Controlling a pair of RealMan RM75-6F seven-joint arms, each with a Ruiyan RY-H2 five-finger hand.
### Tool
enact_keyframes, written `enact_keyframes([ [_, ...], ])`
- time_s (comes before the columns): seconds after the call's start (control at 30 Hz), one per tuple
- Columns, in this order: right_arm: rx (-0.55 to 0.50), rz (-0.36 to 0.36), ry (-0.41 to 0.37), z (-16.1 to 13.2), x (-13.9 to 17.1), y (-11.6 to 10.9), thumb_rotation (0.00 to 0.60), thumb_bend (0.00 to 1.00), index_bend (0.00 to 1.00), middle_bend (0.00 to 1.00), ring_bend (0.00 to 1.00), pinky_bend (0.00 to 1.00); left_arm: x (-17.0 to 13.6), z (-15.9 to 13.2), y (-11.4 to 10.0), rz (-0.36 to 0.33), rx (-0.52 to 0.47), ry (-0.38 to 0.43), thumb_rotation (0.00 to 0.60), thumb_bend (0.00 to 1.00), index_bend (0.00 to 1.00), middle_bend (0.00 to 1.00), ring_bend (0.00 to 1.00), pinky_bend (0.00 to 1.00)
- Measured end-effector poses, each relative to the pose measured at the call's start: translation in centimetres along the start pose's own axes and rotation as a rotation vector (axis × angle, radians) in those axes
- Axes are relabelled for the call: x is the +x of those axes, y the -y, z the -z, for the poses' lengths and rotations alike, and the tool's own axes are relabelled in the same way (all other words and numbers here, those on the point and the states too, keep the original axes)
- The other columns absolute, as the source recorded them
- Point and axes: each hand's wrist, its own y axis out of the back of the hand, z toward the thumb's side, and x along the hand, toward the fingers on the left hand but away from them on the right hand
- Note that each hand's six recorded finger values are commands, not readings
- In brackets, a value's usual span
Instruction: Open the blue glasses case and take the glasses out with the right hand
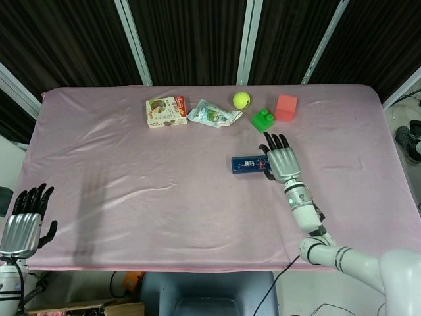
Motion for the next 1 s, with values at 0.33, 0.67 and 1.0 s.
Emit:
enact_keyframes([
  [0.33, 0.025, -0.054, 0.018, 0.6, -1.0, 3.2, 0.600, 0.43, 0.42, 0.11, 0.06, 0.00, 0.0, 0.1, 0.1, 0.003, 0.005, -0.008, 0.600, 0.41, 0.00, 0.00, 0.00, 0.05],
  [0.67, 0.028, -0.046, 0.022, 0.2, -1.7, 3.0, 0.600, 0.43, 0.48, 0.12, 0.07, 0.00, -0.1, 0.1, 0.1, 0.002, 0.005, -0.007, 0.600, 0.41, 0.00, 0.00, 0.00, 0.05],
  [1.0, 0.023, -0.038, 0.032, 0.2, -1.9, 2.8, 0.600, 0.43, 0.54, 0.16, 0.09, 0.00, -0.1, 0.2, 0.1, 0.001, 0.006, -0.008, 0.600, 0.41, 0.00, 0.00, 0.00, 0.05],
])
